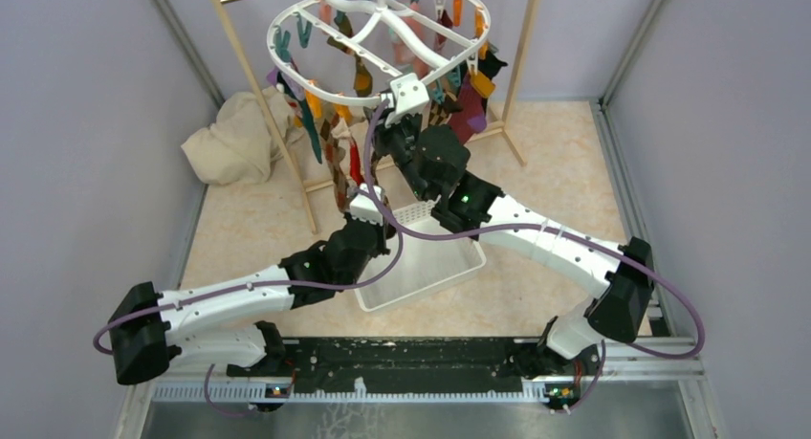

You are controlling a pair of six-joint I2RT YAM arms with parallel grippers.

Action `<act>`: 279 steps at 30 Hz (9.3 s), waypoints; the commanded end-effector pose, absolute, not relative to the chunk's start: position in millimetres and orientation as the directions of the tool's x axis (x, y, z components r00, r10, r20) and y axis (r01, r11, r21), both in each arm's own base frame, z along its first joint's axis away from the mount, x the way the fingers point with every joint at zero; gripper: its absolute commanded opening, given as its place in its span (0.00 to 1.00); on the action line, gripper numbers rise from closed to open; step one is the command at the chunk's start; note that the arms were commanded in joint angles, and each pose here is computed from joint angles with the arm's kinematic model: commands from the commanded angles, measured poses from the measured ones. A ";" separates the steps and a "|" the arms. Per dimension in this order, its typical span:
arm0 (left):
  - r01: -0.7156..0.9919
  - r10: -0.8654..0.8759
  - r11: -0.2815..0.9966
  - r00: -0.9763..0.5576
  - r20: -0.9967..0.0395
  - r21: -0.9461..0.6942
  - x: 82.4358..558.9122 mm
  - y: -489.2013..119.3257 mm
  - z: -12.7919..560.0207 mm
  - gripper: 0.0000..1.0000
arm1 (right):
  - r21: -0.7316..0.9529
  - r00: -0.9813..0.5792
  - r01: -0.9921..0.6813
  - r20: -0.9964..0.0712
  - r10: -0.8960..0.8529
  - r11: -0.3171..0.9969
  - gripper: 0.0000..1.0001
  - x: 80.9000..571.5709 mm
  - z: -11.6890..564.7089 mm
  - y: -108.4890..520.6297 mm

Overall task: Remove the socks clipped to the hanger
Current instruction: Remove the sock from the hanger, then place the sock in the bin, then remove the sock from the hanger.

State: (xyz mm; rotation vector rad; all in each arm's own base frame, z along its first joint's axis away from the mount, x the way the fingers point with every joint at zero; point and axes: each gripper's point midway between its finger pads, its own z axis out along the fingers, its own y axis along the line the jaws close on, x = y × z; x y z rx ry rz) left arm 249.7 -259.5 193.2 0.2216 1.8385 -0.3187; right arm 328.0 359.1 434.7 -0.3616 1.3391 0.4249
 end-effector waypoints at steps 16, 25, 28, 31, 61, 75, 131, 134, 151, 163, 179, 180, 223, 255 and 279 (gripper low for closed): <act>0.345 -0.065 0.925 -0.262 -0.963 -0.156 245.0 -264.0 219.6 0.00 | 0.063 0.189 -0.474 -0.967 0.172 0.878 0.62 318.3 459.4 341.9; 0.453 -0.059 0.870 -0.297 -0.953 -0.195 232.2 -282.7 259.7 0.00 | 0.133 0.096 -0.439 -0.976 0.194 0.889 0.84 296.5 424.3 299.0; 0.494 -0.064 0.842 -0.308 -0.949 -0.216 225.9 -288.9 275.3 0.00 | 0.165 0.075 -0.420 -0.974 0.215 0.892 0.89 284.5 416.2 275.6; 0.536 -0.071 0.808 -0.325 -0.943 -0.245 218.1 -296.8 287.7 0.00 | 0.192 0.056 -0.379 -0.972 0.229 0.905 0.91 274.3 407.7 248.9; 0.375 -0.136 0.839 -0.559 -0.818 -0.395 200.1 -285.6 142.4 0.32 | 0.219 -0.081 -0.285 -0.976 0.204 0.933 0.94 244.3 335.8 187.7; 0.338 -0.044 0.882 -0.636 -0.770 -0.330 188.8 -276.7 123.5 0.99 | 0.200 -0.093 -0.300 -0.979 0.180 0.933 0.96 248.4 327.7 197.9; 0.652 -0.224 0.545 -0.493 -0.841 -0.527 154.9 -306.8 256.8 0.99 | 0.243 -0.177 -0.632 -0.970 0.168 0.736 0.00 277.8 332.2 238.4; 0.667 -0.238 0.516 -0.491 -0.838 -0.538 153.6 -313.3 260.1 0.99 | 0.259 -0.200 -0.653 -0.965 0.168 0.712 0.00 272.9 330.2 243.3; 0.730 -0.386 0.442 -0.369 -0.845 -0.521 161.2 -317.0 280.3 0.99 | 0.349 -0.275 -0.769 -0.937 0.214 0.536 0.00 234.7 346.5 273.5; 0.748 -0.397 0.476 -0.286 -0.872 -0.462 177.2 -330.1 286.6 0.99 | 0.408 -0.332 -0.818 -0.911 0.245 0.406 0.00 218.1 357.9 289.9; 0.659 -0.393 0.628 -0.190 -0.900 -0.413 200.4 -302.2 281.6 0.99 | 0.413 -0.353 -0.827 -0.909 0.219 0.380 0.00 215.2 356.3 295.4; 0.654 -0.396 0.633 -0.186 -0.899 -0.414 201.0 -299.8 281.3 0.99 | 0.413 -0.354 -0.828 -0.910 0.218 0.379 0.00 215.2 356.4 295.6; 0.766 -0.410 0.533 -0.138 -0.902 -0.359 210.8 -321.5 298.2 0.00 | 0.443 -0.404 -0.824 -0.896 0.183 0.354 0.03 215.2 345.7 304.5; 0.609 -0.290 0.713 -0.198 -0.936 -0.349 248.7 -325.9 282.9 0.00 | 0.305 -0.143 -0.527 -0.952 0.271 0.793 0.57 271.0 440.4 229.5; 0.441 -0.097 0.885 -0.139 -0.985 -0.149 262.7 -311.7 257.0 0.00 | 0.256 -0.047 -0.549 -0.960 0.276 0.795 0.46 279.1 481.7 309.8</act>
